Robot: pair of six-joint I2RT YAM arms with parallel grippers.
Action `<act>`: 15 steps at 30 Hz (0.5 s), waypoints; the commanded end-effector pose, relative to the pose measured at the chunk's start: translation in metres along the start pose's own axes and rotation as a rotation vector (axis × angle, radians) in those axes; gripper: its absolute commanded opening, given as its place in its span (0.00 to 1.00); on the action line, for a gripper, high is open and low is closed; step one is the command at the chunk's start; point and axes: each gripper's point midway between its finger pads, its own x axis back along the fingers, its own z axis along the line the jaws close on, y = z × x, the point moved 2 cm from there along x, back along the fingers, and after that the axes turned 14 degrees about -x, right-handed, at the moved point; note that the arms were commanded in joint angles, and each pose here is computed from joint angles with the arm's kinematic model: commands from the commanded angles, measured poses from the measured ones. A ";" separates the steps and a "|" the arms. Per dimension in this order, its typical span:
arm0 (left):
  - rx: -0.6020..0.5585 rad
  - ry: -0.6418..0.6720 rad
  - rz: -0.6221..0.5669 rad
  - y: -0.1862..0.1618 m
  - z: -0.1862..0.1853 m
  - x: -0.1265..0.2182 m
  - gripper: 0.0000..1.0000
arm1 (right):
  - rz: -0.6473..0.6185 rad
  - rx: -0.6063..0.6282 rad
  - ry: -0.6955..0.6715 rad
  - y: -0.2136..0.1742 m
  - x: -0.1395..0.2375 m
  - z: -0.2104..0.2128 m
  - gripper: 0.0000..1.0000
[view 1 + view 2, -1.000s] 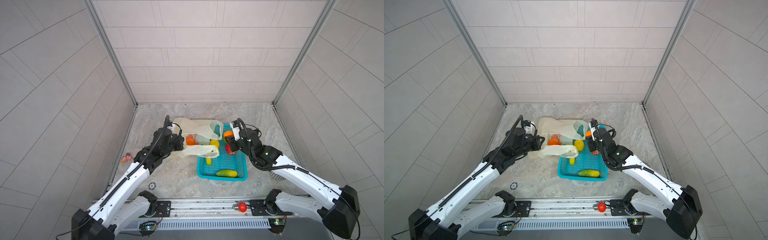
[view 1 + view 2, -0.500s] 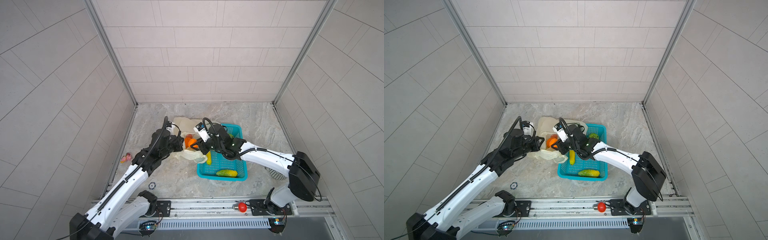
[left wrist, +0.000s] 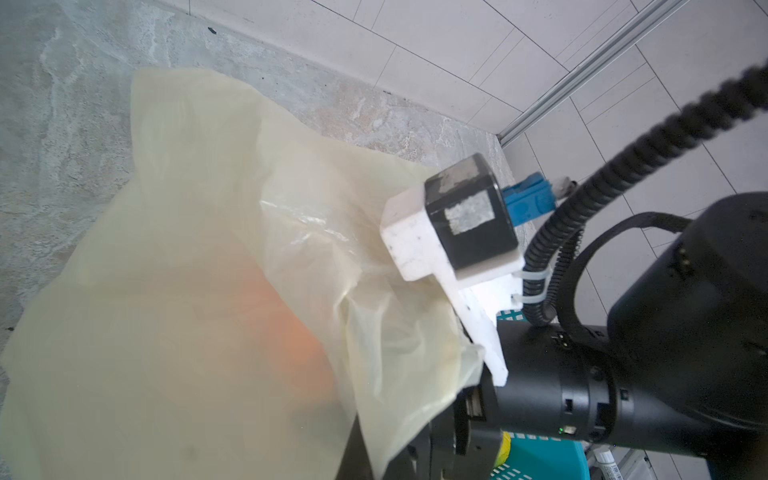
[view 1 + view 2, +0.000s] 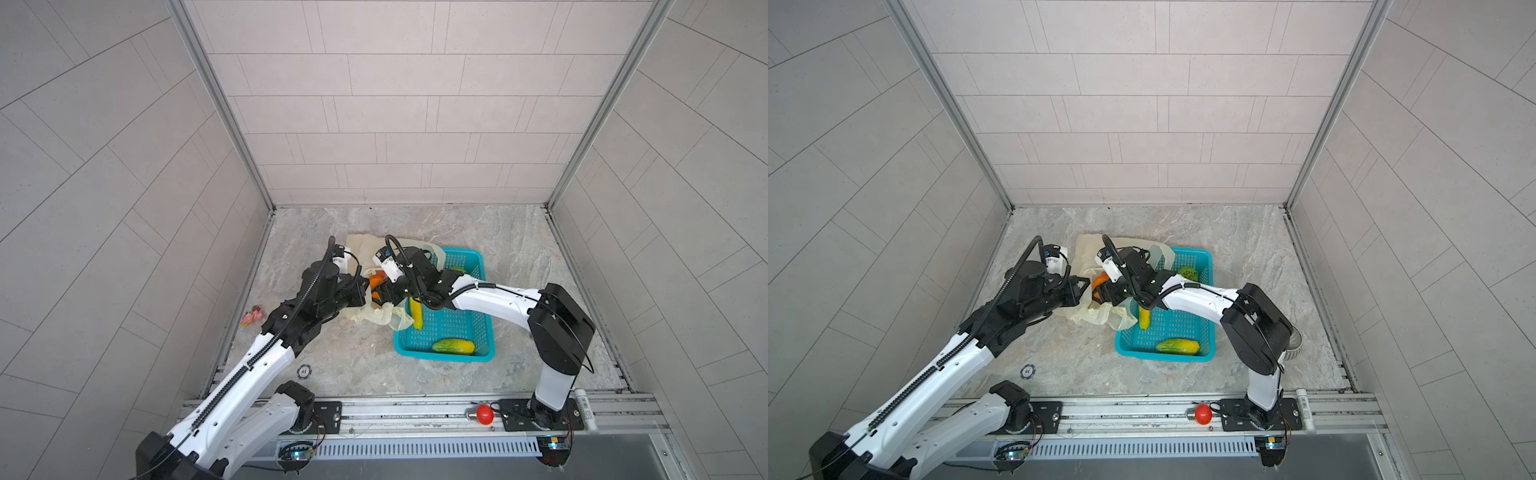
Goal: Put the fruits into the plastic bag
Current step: 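Carry the orange into the bag mouth held by the left gripper, release, then move the right gripper back over the basket above the red apple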
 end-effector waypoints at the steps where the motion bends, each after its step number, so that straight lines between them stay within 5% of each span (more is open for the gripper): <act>1: -0.020 0.000 -0.018 0.003 -0.001 0.000 0.00 | -0.078 0.028 -0.008 0.019 0.035 0.007 0.79; 7: -0.014 0.009 -0.014 0.002 0.001 -0.001 0.00 | -0.110 0.034 0.000 0.022 0.068 0.007 0.85; 15: -0.012 0.017 -0.019 0.003 0.001 0.000 0.00 | -0.124 0.050 0.044 0.029 0.078 0.018 0.82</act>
